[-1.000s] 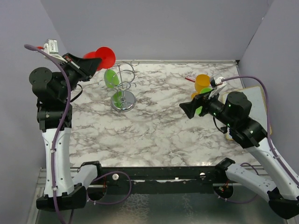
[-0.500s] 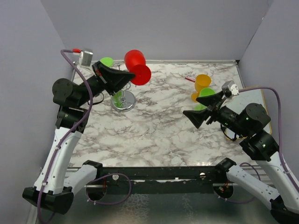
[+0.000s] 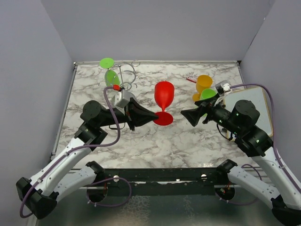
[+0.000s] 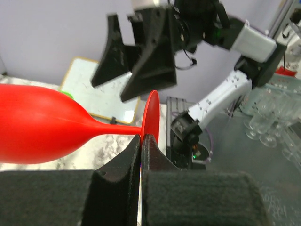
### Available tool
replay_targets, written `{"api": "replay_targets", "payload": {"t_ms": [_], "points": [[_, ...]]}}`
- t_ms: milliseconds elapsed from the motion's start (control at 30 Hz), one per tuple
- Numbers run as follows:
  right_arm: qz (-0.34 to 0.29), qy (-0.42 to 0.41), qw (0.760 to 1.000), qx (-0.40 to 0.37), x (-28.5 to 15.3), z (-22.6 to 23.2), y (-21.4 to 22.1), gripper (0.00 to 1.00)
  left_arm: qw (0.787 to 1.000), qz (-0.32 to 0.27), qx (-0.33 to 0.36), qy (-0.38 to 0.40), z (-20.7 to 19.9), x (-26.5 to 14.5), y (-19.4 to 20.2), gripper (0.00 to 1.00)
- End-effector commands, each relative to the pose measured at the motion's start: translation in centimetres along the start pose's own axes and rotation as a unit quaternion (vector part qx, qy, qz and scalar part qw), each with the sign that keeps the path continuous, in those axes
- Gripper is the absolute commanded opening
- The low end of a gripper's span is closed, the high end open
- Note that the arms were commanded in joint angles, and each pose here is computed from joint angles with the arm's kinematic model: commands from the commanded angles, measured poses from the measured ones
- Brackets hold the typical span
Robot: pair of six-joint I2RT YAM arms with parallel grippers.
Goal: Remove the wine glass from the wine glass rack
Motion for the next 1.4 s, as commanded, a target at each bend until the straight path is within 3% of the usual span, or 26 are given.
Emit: {"api": "replay_targets", "payload": {"t_ms": [0, 200, 333, 533, 633, 700, 800, 900, 1033, 1367], "points": [[0.022, 0.039, 0.999, 0.020, 0.8, -0.7, 0.5, 1.00, 0.998, 0.015, 0.022, 0.058, -0.6, 0.6, 3.0, 0.00], [0.048, 0.086, 0.995, 0.018, 1.9, -1.7, 0.9, 1.00, 0.992, 0.051, 0.005, 0.113, -1.5, 1.1, 5.8, 0.00], [0.080, 0.104, 0.990, 0.048, 2.3, -1.2, -0.3, 1.00, 0.994, 0.039, 0.052, 0.088, -1.6, 0.6, 6.6, 0.00], [0.110, 0.062, 0.990, 0.058, 3.0, 0.7, -4.0, 1.00, 0.976, 0.003, 0.200, 0.085, -2.8, -1.6, 7.4, 0.00], [0.125, 0.042, 0.990, 0.043, 3.8, 1.0, -4.8, 1.00, 0.972, -0.003, 0.213, 0.094, -3.2, -2.0, 7.6, 0.00], [0.139, -0.027, 0.990, 0.029, 4.4, 1.8, -5.1, 1.00, 0.972, 0.001, 0.211, 0.104, -3.3, -2.1, 8.0, 0.00], [0.181, -0.117, 0.976, 0.029, 5.5, 2.8, -5.3, 1.00, 0.971, 0.013, 0.199, 0.132, -3.5, -2.0, 8.8, 0.00], [0.228, -0.140, 0.962, 0.054, 6.1, 3.0, -4.7, 0.99, 0.970, 0.018, 0.191, 0.149, -3.7, -2.2, 9.2, 0.00], [0.295, -0.168, 0.935, 0.104, 6.4, 2.8, -2.6, 0.91, 0.969, 0.022, 0.188, 0.160, -4.0, -2.6, 9.9, 0.00], [0.355, -0.230, 0.892, 0.161, 5.7, 2.7, 0.8, 0.80, 0.959, 0.083, 0.169, 0.211, -4.2, -3.3, 11.9, 0.00]]}}
Point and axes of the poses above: each gripper's point midway between its finger pads, its own x axis out along the fingers, its own z axis along the line the jaws close on, y = z × x, the point moved 10 cm from there along -x, back along the fingers, and after that the axes turned 3 degrees about x, right-handed, at the moved point
